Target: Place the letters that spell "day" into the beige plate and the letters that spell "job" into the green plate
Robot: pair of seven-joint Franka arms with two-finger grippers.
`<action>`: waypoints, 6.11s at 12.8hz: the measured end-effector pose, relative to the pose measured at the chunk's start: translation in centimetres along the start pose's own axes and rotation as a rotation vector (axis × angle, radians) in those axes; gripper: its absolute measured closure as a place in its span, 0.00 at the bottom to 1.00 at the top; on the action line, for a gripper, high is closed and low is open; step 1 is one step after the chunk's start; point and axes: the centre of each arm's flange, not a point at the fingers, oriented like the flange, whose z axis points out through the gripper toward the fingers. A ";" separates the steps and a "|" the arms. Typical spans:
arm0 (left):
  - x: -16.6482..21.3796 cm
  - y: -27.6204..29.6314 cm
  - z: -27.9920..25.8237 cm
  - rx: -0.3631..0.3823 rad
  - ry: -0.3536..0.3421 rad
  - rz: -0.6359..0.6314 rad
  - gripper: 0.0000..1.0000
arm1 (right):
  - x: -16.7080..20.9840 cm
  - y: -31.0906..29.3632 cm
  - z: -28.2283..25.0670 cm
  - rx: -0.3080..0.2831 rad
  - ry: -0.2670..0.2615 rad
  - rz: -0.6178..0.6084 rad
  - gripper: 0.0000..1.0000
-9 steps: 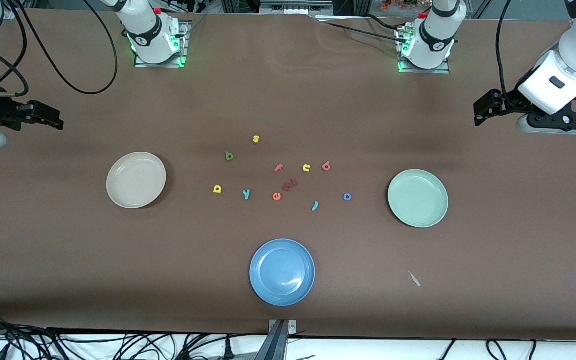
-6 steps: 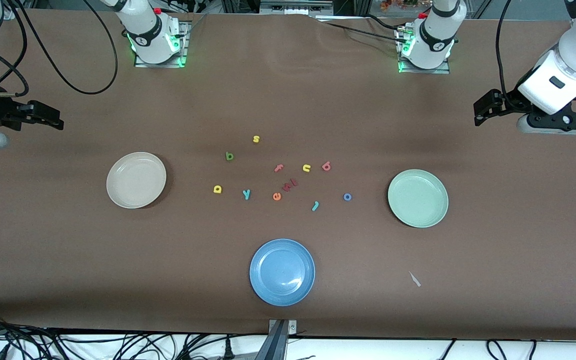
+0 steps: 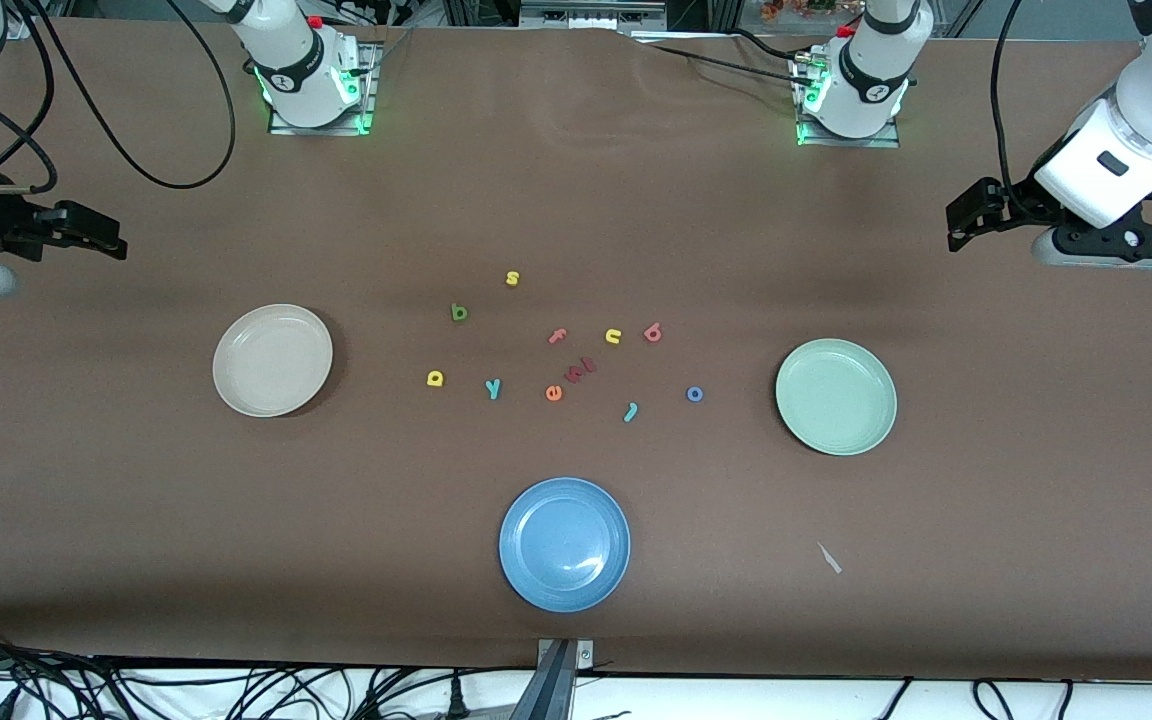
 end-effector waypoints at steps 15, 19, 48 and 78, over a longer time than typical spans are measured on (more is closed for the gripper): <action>0.0 0.0 0.0 0.000 0.000 0.000 0.00 | 0.0 0.0 0.0 0.000 0.000 0.000 0.00; -0.1 0.5 0.0 0.000 0.000 0.010 0.00 | 0.0 0.0 0.0 0.000 0.000 0.000 0.00; 0.5 1.0 1.1 0.000 -0.019 0.018 0.00 | 0.0 0.0 0.1 0.000 -0.001 0.000 0.00; 0.1 4.2 1.2 0.003 -0.021 0.079 0.00 | 0.3 -0.2 0.5 -0.001 -0.010 -0.003 0.00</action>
